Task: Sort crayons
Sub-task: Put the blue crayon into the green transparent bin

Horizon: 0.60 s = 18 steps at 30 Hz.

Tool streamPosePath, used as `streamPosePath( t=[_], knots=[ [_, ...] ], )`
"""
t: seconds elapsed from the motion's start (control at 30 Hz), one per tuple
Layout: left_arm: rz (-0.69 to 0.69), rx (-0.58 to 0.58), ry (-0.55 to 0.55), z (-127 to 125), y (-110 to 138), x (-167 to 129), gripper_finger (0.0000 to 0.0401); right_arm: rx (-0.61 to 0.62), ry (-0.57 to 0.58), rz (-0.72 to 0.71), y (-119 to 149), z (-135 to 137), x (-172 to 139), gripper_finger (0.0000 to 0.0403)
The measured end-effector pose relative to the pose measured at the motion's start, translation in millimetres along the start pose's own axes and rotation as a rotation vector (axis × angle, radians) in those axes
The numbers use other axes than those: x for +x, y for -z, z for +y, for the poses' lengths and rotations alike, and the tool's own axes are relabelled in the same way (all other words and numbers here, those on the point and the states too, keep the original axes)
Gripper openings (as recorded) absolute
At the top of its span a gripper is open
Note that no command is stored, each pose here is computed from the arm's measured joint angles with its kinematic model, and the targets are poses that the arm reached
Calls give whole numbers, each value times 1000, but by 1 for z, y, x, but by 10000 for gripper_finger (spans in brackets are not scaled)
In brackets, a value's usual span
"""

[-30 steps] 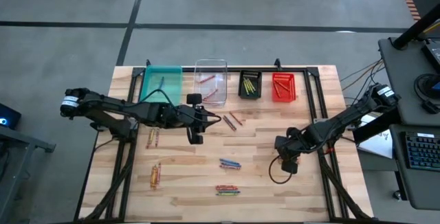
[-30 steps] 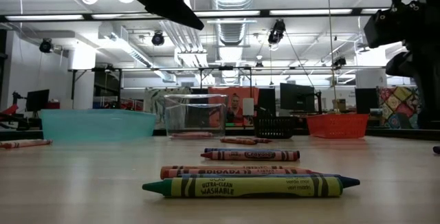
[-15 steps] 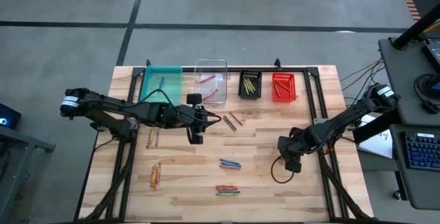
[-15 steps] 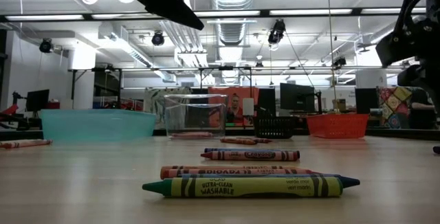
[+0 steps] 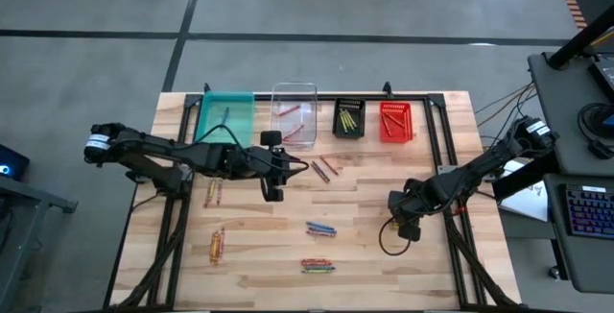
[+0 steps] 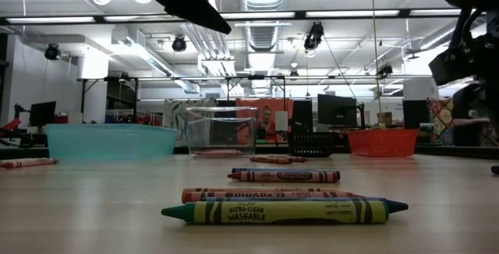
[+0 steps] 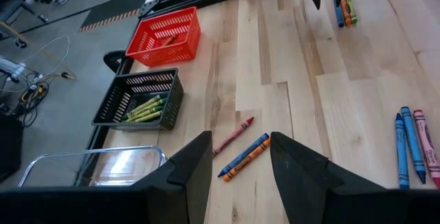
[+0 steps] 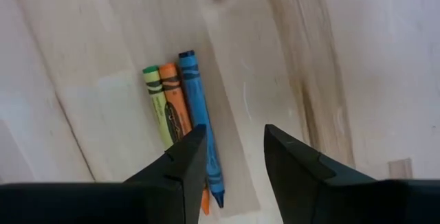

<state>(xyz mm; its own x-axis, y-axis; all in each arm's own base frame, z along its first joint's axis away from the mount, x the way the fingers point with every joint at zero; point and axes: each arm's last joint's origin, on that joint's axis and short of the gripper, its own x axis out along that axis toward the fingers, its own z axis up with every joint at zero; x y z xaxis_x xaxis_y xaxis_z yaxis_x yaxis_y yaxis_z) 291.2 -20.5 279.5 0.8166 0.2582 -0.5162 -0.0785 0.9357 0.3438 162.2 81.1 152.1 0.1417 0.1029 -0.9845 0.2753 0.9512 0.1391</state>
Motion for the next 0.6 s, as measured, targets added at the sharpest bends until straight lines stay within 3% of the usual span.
streamPosePath(
  t=[0.6],
  knots=[
    [0,-1,0,0,0,0,130,-2,-16,-26,1,-1,6,136]
  ],
)
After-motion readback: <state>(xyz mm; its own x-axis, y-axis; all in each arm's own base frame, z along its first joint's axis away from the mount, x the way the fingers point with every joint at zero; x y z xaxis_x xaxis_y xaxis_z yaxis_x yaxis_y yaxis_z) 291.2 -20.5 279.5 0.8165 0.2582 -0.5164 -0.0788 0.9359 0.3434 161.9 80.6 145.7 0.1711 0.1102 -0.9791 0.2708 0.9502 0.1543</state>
